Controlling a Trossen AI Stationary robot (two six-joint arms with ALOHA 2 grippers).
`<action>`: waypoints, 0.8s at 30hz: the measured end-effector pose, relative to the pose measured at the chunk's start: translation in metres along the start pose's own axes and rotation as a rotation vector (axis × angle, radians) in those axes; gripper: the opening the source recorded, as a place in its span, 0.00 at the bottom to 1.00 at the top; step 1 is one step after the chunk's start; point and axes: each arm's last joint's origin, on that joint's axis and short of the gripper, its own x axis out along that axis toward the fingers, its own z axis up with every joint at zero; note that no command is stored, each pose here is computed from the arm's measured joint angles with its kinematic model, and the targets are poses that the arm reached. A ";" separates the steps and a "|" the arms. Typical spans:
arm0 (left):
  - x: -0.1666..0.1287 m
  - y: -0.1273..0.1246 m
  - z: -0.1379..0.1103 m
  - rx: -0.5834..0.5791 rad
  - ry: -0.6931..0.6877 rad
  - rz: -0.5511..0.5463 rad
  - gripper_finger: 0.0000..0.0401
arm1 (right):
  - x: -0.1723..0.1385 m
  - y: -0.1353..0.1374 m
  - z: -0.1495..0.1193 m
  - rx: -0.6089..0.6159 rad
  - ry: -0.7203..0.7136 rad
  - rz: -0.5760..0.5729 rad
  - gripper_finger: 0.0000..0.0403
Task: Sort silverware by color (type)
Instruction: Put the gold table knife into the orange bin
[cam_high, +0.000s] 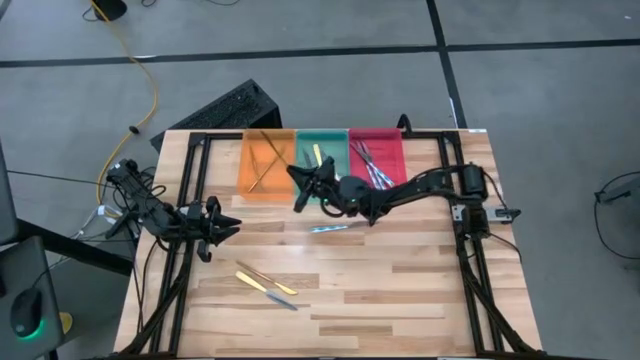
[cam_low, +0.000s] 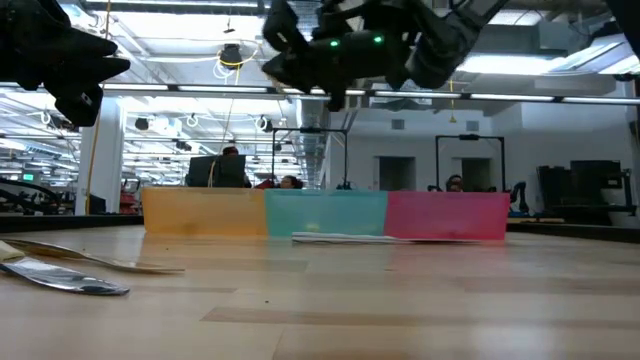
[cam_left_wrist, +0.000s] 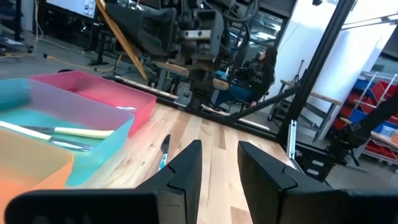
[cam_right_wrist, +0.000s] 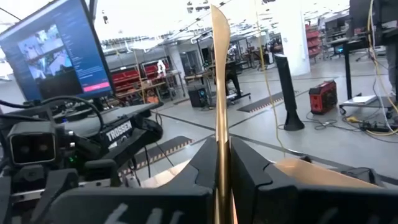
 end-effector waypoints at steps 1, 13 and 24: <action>0.000 0.000 0.000 0.001 0.000 0.002 0.22 | 0.005 0.002 -0.002 0.000 -0.002 0.001 0.10; 0.000 0.000 0.000 -0.032 0.004 -0.014 0.22 | 0.069 0.013 -0.016 0.051 -0.064 0.144 0.10; 0.000 0.000 0.000 -0.029 0.005 -0.014 0.22 | 0.103 -0.006 -0.039 0.005 0.105 0.100 0.10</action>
